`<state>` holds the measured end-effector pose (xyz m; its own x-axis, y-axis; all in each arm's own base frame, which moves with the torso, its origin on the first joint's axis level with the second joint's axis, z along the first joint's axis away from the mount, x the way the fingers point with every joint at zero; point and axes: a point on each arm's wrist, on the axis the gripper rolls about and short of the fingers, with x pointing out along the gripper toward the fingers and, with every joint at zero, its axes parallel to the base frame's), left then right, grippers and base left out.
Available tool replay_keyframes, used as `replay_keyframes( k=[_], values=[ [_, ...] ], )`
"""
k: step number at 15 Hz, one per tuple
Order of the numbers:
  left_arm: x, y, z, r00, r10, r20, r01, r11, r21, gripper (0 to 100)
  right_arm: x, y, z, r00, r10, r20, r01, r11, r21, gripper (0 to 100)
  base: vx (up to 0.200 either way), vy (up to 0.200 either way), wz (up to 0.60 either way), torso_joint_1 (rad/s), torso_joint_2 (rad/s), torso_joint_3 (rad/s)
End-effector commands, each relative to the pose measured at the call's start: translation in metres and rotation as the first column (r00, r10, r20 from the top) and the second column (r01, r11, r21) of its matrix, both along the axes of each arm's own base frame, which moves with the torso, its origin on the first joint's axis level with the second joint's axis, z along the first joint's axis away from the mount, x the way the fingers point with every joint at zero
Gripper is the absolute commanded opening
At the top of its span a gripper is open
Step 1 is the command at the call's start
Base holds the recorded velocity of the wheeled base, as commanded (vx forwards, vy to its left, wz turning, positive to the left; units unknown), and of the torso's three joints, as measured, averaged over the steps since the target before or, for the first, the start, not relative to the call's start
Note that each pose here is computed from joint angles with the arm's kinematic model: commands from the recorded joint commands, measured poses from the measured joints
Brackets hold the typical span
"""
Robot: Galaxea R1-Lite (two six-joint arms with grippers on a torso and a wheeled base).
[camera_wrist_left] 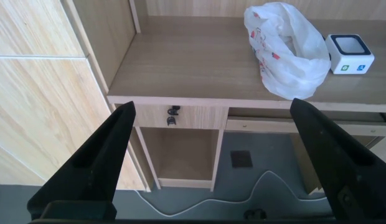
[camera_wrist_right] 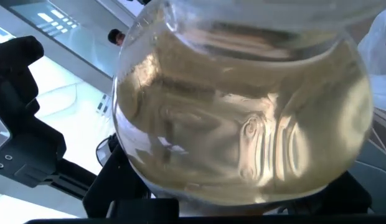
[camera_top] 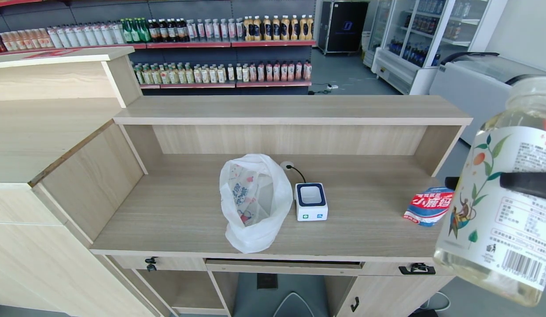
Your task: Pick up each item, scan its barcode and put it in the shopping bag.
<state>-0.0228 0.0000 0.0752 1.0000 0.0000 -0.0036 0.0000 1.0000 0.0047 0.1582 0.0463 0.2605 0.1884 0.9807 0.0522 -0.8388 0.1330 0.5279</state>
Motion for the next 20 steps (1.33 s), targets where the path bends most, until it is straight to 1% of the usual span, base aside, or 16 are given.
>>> replay_keyframes(
  k=[1, 9, 11, 13, 14, 15, 16, 17, 18, 19, 20],
  values=[
    [0.000, 0.000, 0.000, 1.000, 0.000, 0.001, 0.000, 1.000, 0.000, 100, 0.001, 0.000, -0.001, 1.000, 0.000, -0.004, 0.000, 1.000, -0.001, 0, 0.000, 0.000, 0.00, 0.000, 0.00, 0.000],
    [0.000, 0.000, 0.000, 1.000, 0.000, 0.001, 0.000, 1.000, 0.000, 100, 0.002, -0.001, -0.004, 1.000, -0.021, -0.011, 0.021, 1.000, -0.002, 0, 0.000, 0.000, 0.00, 0.000, 0.00, 0.000],
    [0.000, 0.000, 0.000, 1.000, 0.000, 0.001, 0.000, 1.000, 0.000, 100, 0.007, -0.001, -0.006, 0.996, -0.092, -0.002, 0.092, 0.996, 0.001, 0, 0.000, 0.000, 0.00, 0.000, 0.00, 0.000],
    [0.000, 0.000, 0.000, 1.000, 0.000, 0.001, 0.000, 1.000, 0.000, 100, 0.024, 0.000, -0.016, 0.973, -0.220, 0.068, 0.222, 0.975, -0.026, 0, 0.000, 0.000, 0.00, 0.000, 0.00, 0.000],
    [0.000, 0.000, 0.000, 1.000, 0.000, 0.001, 0.000, 1.000, 0.000, 100, 0.042, 0.001, -0.029, 0.926, -0.347, 0.149, 0.360, 0.930, -0.076, 0, 0.000, 0.000, 0.00, 0.000, 0.00, 0.000],
    [0.000, 0.000, 0.000, 1.000, 0.000, 0.001, 0.000, 1.000, 0.000, 100, 0.056, -0.004, -0.039, 0.873, -0.440, 0.210, 0.470, 0.875, -0.119, 0, 0.000, 0.000, 0.00, 0.000, 0.00, 0.000],
    [0.000, 0.000, 0.000, 1.000, 0.000, 0.001, 0.000, 1.000, 0.000, 100, 0.068, -0.011, -0.049, 0.830, -0.496, 0.254, 0.539, 0.830, -0.144, 0, 0.000, 0.000, 0.00, 0.000, 0.00, 0.000],
    [0.000, 0.000, 0.000, 1.000, 0.000, 0.001, 0.000, 1.000, 0.000, 100, 0.082, -0.023, -0.063, 0.766, -0.552, 0.329, 0.624, 0.762, -0.173, 0, 0.000, 0.000, 0.00, 0.000, 0.00, 0.000],
    [0.000, 0.000, 0.000, 1.000, 0.000, 0.001, 0.000, 1.000, 0.000, 100, 0.091, -0.032, -0.075, 0.721, -0.574, 0.389, 0.675, 0.710, -0.203, 0, 0.000, 0.000, 0.00, 0.000, 0.00, 0.000],
    [0.000, 0.000, 0.000, 1.000, 0.000, 0.001, 0.000, 1.000, 0.000, 100, 0.099, -0.045, -0.090, 0.678, -0.568, 0.467, 0.715, 0.657, -0.238, 0, 0.000, 0.000, 0.00, 0.000, 0.00, 0.000],
    [0.000, 0.000, 0.000, 1.000, 0.000, 0.001, 0.000, 1.000, 0.000, 100, 0.104, -0.055, -0.099, 0.648, -0.547, 0.530, 0.739, 0.619, -0.265, 0, 0.000, 0.000, 0.00, 0.000, 0.00, 0.000]
  ],
)
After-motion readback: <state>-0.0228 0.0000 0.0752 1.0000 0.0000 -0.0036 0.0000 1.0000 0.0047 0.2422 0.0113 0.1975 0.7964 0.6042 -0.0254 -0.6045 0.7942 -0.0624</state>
